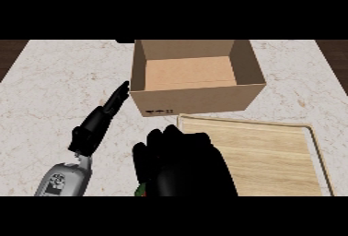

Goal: Pick the bell pepper from the tray and place it in the cardboard box

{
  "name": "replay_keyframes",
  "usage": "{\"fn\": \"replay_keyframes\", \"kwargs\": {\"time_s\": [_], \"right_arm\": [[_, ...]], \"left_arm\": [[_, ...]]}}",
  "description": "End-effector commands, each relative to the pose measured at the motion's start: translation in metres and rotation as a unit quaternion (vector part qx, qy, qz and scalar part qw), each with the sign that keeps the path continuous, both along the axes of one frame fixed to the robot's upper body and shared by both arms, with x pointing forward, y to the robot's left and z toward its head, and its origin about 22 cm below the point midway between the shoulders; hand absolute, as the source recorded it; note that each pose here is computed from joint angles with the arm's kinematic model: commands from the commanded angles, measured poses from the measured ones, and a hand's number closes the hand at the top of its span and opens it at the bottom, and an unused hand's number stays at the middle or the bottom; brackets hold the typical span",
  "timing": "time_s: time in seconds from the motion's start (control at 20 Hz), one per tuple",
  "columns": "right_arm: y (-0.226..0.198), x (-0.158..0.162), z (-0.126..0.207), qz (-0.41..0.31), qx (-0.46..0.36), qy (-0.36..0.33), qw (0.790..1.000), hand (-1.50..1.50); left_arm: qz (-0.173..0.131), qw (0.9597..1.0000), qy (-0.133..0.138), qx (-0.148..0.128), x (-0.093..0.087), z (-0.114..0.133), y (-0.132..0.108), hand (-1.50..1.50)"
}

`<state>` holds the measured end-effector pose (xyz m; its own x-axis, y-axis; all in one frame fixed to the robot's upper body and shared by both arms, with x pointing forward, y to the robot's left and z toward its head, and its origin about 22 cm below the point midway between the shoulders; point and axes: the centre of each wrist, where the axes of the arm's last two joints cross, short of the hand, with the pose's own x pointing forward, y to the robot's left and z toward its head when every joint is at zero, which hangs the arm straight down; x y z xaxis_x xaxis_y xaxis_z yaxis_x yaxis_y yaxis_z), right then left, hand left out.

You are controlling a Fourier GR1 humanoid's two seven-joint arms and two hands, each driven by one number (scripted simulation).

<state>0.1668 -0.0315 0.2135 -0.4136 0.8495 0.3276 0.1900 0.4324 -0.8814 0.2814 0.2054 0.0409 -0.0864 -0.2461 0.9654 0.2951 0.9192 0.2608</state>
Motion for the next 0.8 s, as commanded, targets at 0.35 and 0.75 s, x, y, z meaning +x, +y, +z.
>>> {"fn": "replay_keyframes", "kwargs": {"time_s": [0.35,0.75], "right_arm": [[-0.002,0.053,0.034,-0.097,0.033,0.005,0.995,1.50],[0.001,0.112,0.052,-0.092,0.069,0.018,0.993,1.50]], "left_arm": [[0.003,1.0000,0.000,0.003,0.004,0.003,0.006,0.00],[0.001,1.0000,-0.004,0.000,0.009,-0.002,-0.001,0.00]]}}
